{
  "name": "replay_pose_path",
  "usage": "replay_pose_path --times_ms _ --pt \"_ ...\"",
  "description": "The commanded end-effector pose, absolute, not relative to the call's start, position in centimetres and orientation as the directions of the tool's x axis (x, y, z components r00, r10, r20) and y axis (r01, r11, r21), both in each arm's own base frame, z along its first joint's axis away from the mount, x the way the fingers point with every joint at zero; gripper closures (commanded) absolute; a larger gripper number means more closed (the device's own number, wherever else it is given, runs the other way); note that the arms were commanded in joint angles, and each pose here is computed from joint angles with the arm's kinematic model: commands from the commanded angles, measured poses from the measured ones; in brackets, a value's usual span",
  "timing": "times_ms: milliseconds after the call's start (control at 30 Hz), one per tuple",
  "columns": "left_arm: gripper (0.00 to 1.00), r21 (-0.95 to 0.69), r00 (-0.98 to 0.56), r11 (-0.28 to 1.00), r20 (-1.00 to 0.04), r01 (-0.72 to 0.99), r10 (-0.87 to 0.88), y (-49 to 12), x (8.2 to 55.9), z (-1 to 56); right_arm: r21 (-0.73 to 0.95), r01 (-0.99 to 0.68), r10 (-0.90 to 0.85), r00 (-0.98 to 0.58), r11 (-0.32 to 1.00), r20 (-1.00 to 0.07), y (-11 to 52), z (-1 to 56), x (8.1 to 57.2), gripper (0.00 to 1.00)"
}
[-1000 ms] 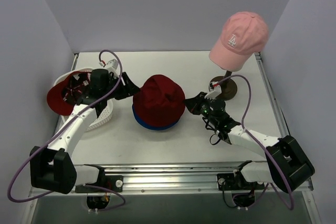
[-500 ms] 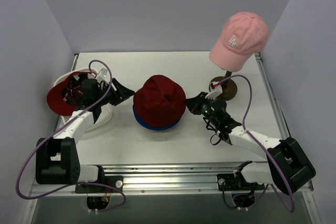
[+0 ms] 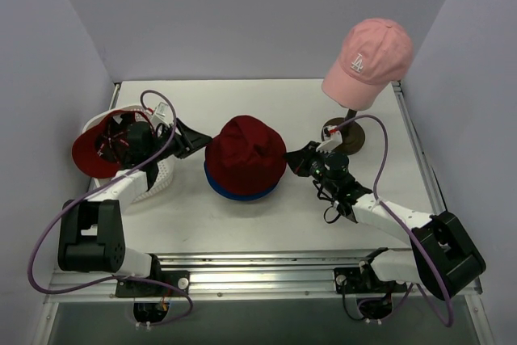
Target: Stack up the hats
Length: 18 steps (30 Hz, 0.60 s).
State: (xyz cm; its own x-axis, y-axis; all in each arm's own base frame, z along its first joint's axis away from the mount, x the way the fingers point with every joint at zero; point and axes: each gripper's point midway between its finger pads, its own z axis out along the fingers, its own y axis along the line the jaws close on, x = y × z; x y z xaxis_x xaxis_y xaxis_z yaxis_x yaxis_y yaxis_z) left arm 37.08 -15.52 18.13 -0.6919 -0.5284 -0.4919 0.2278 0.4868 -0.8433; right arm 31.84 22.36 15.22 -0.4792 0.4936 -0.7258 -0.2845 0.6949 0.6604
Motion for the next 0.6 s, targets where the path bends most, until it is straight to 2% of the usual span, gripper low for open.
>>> replay_pose_path --times_ms 0,400,567 --pt "0.41 -0.841 -0.679 0.461 -0.516 0.284 -0.522 -15.9 37.3 19.0 0.646 -0.308 0.499 -0.437 0.698 -0.748 21.9 16.7 32.2 1.0" --pt "0.43 -0.849 -0.706 0.468 -0.487 0.245 -0.514 -16.1 37.0 17.6 0.647 -0.308 0.5 -0.437 0.698 -0.747 21.9 16.8 32.1 1.0" --pt "0.49 -0.867 -0.72 0.438 -0.461 0.24 -0.519 -16.4 36.7 17.3 0.646 -0.305 0.499 -0.437 0.7 -0.748 21.8 16.7 32.2 1.0"
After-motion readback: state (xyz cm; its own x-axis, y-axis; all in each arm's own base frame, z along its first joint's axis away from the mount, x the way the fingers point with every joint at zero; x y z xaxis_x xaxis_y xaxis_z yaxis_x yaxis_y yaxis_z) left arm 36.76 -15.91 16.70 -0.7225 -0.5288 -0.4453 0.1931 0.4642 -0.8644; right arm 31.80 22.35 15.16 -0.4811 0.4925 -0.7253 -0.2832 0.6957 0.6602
